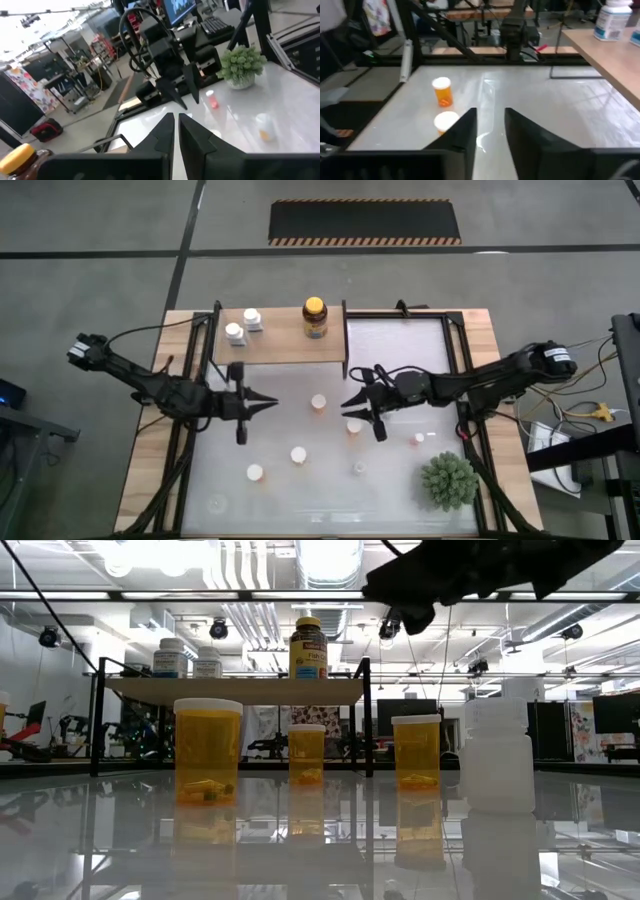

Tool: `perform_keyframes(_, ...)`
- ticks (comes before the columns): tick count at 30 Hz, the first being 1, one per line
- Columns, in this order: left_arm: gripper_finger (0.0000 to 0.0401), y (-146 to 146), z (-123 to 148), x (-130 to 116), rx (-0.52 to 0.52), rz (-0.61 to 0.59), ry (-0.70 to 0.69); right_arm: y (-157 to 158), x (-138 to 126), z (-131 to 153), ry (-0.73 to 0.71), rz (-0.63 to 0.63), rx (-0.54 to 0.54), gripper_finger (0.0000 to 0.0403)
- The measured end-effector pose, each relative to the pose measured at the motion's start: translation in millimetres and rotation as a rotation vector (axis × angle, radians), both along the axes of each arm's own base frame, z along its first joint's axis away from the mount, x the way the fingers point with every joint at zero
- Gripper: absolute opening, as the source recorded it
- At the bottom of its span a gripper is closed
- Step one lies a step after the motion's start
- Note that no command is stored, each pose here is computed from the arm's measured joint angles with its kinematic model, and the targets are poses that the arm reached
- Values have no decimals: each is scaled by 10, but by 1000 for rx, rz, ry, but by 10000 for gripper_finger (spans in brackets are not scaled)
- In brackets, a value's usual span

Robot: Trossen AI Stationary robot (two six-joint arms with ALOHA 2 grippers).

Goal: Pick and place medicine bottles onto shelf by color
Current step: Adjust the lid of the orange pill bottle

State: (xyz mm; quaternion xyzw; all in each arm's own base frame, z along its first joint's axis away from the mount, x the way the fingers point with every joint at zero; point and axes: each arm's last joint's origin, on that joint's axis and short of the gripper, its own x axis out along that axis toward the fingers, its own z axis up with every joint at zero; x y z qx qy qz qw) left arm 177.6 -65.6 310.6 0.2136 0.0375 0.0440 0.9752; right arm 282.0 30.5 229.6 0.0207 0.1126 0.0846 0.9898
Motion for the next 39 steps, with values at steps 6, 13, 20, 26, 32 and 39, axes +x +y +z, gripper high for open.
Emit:
perform_keyframes(6, 8, 25, -84, -55, 66, -3, -16, 14, 165, 129, 93, -24, 52, 172)
perform_keyframes(13, 8, 31, -154, -65, 136, -4, -34, 34, 257, 323, 353, -55, 135, 204)
perform_keyframes(20, 8, 37, -223, -52, 175, 37, -10, 113, 275, 466, 663, -105, 167, 206)
perform_keyframes(26, 8, 57, -128, -77, 247, 74, -40, 244, 304, 563, 820, -100, 133, 206)
perform_keyframes(32, 8, 73, -107, -113, 212, 76, -66, 278, 398, 480, 867, -147, 179, 206)
perform_keyframes(39, 8, 62, -119, -98, 211, 70, -62, 303, 449, 301, 939, -107, 92, 206)
